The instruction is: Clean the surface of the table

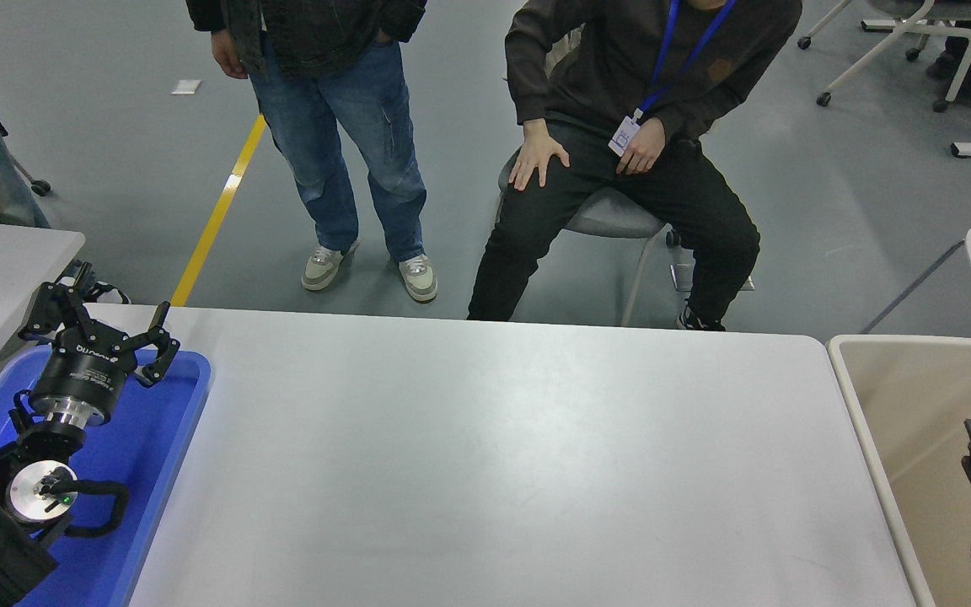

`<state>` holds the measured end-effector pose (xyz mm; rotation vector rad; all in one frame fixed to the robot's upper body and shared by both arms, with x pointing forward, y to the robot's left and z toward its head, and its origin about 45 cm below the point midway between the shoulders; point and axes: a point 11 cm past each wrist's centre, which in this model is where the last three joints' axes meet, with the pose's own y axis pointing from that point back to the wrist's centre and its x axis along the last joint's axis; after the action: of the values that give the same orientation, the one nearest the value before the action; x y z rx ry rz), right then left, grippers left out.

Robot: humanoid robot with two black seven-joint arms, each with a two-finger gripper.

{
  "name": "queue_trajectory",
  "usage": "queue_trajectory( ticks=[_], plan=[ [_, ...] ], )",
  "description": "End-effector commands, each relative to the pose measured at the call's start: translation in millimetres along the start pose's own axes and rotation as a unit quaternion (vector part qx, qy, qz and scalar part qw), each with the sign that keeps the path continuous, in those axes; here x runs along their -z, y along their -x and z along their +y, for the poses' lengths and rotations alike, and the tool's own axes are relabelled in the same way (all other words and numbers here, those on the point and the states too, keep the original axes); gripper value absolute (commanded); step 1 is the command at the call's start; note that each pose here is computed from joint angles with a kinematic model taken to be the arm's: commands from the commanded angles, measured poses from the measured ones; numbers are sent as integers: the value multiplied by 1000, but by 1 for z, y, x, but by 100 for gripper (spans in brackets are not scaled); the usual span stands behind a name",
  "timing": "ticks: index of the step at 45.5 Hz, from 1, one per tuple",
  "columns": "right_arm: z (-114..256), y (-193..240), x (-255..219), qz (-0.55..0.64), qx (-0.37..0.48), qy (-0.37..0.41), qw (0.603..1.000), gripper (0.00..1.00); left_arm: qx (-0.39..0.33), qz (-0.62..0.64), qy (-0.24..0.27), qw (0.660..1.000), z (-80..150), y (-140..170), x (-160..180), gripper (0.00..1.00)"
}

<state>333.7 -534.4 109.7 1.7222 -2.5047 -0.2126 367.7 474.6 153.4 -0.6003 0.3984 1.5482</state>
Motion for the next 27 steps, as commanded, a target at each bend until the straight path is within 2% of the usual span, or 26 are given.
queue_trajectory(
  ticks=[1,14,21,27],
  plan=[
    [-12,40,11,-74,71,-7,995,99,0,0,-1,1000,0,0,0,100],
    [-13,114,33,-126,164,-15,978,99,0,0,-1,1000,0,0,0,100],
    [-8,143,41,-105,159,-17,982,99,0,0,-1,1000,0,0,0,100],
    [-8,151,41,-59,158,-27,985,99,0,0,-1,1000,0,0,0,100]
  ],
)
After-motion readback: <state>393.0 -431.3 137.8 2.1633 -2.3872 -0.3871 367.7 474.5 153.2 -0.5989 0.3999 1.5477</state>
